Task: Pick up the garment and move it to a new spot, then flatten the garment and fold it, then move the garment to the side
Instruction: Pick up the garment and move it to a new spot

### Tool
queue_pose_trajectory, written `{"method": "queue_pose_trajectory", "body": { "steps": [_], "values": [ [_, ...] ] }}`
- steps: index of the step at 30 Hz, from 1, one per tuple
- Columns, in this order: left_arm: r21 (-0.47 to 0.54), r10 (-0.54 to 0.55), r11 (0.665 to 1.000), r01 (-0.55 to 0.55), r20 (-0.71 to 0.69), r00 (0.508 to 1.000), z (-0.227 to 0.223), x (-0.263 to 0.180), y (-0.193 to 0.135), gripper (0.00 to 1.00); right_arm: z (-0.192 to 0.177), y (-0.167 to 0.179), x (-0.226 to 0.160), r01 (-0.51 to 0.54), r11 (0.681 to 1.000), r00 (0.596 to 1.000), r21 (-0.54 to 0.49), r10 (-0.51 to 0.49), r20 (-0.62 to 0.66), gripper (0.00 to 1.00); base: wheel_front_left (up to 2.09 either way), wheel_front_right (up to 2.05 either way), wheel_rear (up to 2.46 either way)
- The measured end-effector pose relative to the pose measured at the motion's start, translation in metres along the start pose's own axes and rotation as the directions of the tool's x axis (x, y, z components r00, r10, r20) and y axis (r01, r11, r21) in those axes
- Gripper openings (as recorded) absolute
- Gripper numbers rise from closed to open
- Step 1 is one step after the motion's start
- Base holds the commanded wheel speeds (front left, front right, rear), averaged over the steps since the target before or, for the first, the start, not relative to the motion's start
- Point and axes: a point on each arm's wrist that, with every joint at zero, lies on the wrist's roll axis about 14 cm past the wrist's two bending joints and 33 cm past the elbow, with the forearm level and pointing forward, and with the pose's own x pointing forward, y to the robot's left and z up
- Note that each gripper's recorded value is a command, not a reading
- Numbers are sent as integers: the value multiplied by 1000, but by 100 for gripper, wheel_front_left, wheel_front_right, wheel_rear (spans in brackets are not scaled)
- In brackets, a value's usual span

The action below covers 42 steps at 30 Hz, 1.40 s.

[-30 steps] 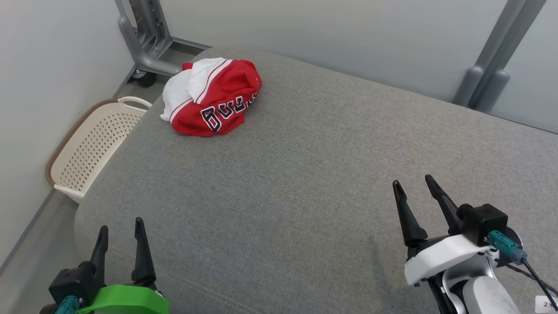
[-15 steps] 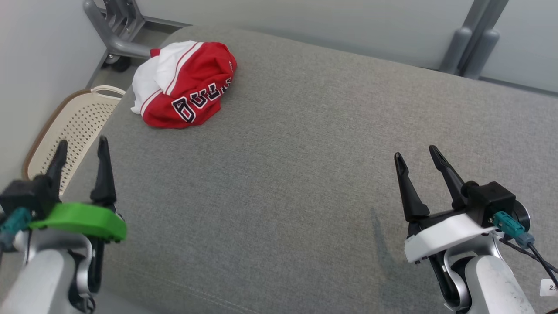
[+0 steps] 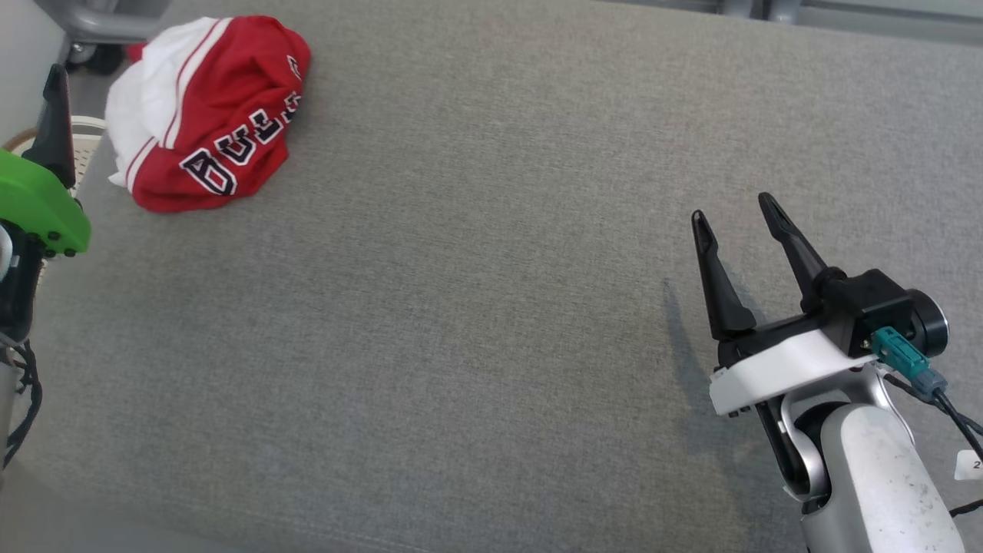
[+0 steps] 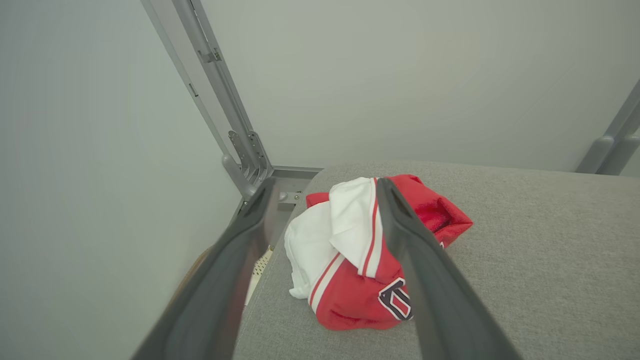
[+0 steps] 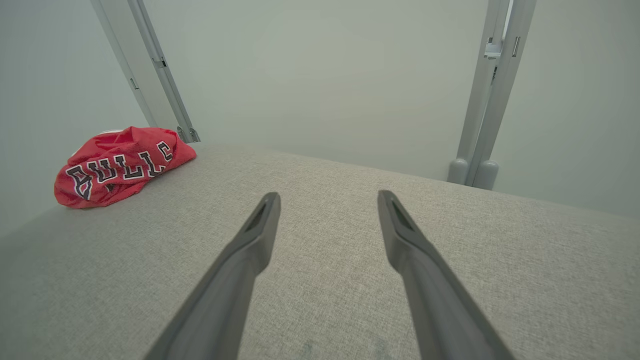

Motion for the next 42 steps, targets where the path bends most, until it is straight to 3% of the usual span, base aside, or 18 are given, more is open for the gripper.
{"method": "queue_pose_trajectory", "body": {
  "steps": [13, 23, 24, 25, 27, 28, 34, 42],
  "values": [
    [-8, -82, 996, 83, -313, 946, -89, 73, -38, 100, -35, -53, -7, 122, 992, 989, -36, -124, -77, 100, 0, 0, 0],
    [-20, -23, 1000, 16, -445, 895, -143, 86, -35, 100, -45, -75, -18, 176, 983, 978, -61, -181, -106, 100, 0, 0, 0],
    [-20, -18, 1000, 10, -452, 892, -145, 84, -33, 84, -45, -74, -18, 175, 983, 978, -61, -180, -104, 100, 0, 0, 0],
    [-19, -13, 1000, 5, -457, 889, -146, 83, -31, 48, -44, -74, -17, 173, 983, 979, -61, -178, -102, 100, 0, 0, 0],
    [-17, -7, 1000, -1, -464, 886, -148, 81, -29, 13, -42, -72, -17, 169, 984, 980, -60, -175, -99, 100, 0, 0, 0],
    [-17, -5, 1000, -3, -462, 887, -148, 81, -28, 0, -42, -72, -17, 168, 984, 980, -61, -173, -97, 100, 0, 0, 0],
    [3, 6, 1000, -5, -386, 922, -124, 86, -23, 0, -34, -69, -18, 164, 985, 982, -60, -168, -80, 100, 0, 0, 0],
    [76, -13, 997, 30, -208, 978, -47, 97, -19, 0, -14, -67, -28, 178, 983, 983, -46, -180, -30, 100, 0, 0, 0]
  ]
}}
